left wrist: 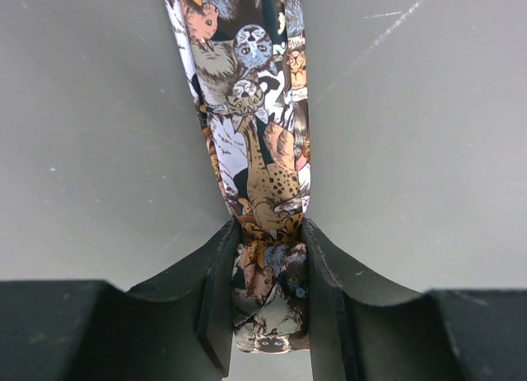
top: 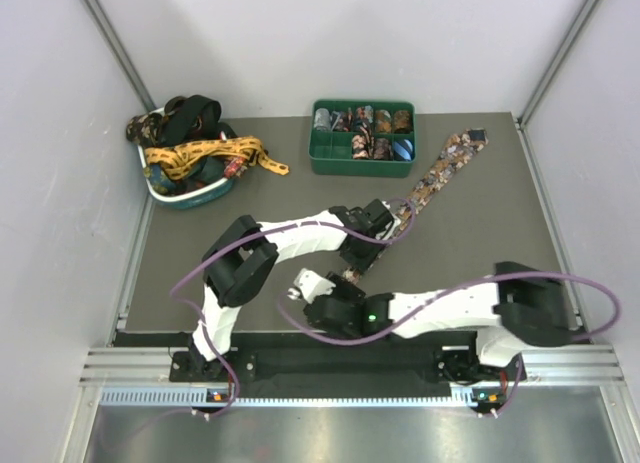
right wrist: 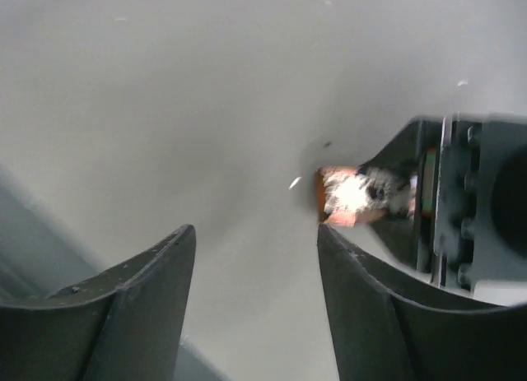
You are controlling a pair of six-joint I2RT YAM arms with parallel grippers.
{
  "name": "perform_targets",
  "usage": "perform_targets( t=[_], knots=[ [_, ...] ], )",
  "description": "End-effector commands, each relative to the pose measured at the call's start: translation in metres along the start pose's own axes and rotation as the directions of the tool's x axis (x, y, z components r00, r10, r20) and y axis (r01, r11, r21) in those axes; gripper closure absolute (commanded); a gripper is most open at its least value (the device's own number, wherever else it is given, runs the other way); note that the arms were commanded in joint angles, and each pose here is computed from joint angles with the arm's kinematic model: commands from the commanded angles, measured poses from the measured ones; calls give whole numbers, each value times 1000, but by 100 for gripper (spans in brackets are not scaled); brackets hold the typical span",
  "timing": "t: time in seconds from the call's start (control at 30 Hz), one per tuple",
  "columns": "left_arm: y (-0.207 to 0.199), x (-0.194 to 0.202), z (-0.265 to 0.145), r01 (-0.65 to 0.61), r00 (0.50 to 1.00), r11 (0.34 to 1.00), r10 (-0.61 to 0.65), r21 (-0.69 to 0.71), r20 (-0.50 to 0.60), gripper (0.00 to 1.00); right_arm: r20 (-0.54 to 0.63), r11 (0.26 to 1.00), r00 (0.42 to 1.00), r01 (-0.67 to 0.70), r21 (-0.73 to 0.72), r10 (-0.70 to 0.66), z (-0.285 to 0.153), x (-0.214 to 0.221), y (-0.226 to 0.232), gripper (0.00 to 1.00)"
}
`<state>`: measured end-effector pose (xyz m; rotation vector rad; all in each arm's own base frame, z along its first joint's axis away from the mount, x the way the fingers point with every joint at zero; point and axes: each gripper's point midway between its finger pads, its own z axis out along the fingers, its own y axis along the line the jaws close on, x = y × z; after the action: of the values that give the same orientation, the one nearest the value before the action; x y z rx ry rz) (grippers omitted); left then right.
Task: Roll the ties
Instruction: Roll the tie
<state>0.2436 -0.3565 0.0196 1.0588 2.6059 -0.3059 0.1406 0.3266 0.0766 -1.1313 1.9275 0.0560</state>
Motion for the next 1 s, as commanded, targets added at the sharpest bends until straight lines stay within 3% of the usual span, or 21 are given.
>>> perform_targets(
  t=[0.0,0.2,0.57,0.97],
  knots=[
    [-3,45,14,0,981,1000,4,22,-192,61,-125,961,976,201,188,-180,9,-2,-21,38],
    [-3,45,11,3,976,1000,0,15,-219,62,-345,877,895,388,285,-283,26,7,-39,32],
    [-3,50,11,5,965,1000,-1,13,-263,62,-445,799,820,517,307,-359,45,21,-57,32],
    [-2,49,6,7,952,1000,-7,-3,-305,63,-531,780,754,575,247,-388,64,36,-55,39]
  ],
)
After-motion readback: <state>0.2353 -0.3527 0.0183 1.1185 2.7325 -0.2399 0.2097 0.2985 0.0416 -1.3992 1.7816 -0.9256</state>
